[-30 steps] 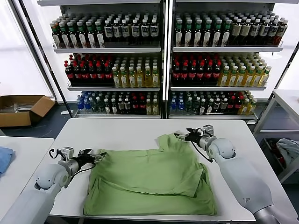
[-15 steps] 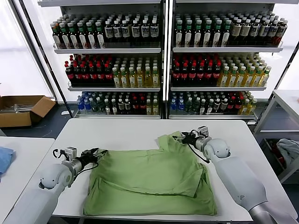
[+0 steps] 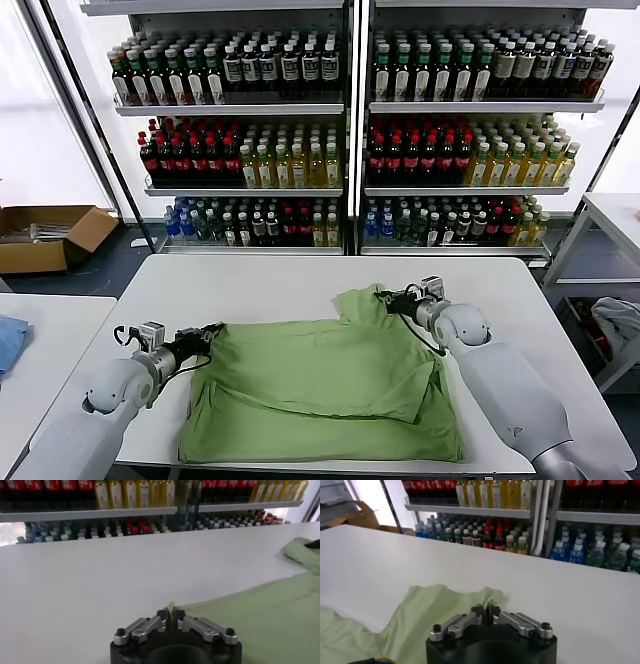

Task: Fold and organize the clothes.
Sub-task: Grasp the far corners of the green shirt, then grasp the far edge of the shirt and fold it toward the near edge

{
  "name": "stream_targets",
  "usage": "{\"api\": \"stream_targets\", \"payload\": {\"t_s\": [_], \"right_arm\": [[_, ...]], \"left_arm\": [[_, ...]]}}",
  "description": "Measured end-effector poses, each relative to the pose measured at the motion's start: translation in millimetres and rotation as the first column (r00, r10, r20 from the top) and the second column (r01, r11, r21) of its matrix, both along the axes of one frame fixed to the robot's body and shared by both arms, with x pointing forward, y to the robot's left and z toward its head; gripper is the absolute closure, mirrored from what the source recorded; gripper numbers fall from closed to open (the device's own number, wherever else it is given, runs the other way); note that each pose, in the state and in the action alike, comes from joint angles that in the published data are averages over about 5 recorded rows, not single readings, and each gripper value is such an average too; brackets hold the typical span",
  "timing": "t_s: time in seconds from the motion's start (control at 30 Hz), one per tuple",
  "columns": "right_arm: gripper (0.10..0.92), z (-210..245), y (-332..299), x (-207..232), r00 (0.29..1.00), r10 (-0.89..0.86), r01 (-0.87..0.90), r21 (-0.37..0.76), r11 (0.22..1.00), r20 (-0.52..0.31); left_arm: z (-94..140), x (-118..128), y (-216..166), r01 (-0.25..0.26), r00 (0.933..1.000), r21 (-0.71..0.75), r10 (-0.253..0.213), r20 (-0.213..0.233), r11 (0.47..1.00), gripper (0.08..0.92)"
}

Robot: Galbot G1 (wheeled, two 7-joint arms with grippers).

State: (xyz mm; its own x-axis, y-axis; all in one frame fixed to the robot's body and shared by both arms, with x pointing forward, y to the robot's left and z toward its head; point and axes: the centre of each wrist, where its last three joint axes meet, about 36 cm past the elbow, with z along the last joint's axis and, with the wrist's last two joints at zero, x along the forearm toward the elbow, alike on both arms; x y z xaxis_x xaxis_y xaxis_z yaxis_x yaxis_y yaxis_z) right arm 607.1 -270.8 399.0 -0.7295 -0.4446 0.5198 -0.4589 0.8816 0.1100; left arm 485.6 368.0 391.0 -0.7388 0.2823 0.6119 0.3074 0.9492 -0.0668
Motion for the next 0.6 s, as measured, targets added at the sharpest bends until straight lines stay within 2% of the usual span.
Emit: {"api": "stream_targets", "payload": {"t_s": [0.33,0.6], "right_arm": [[0.917,11,-9,-17,0.999,-0.029,0.027,0.047,0.999,0.04],[0.917,26,-20,-43,0.995,-0.049,0.041,0.087,0.995,0.086]], "left_arm": [[12,0,-6,-0.002,0.9991,0.001,0.002,0.042,1.0,0.878],[28,-4,-11,0.005,0.9958,-0.001,-0.005,0.092,1.0,0.887]]}}
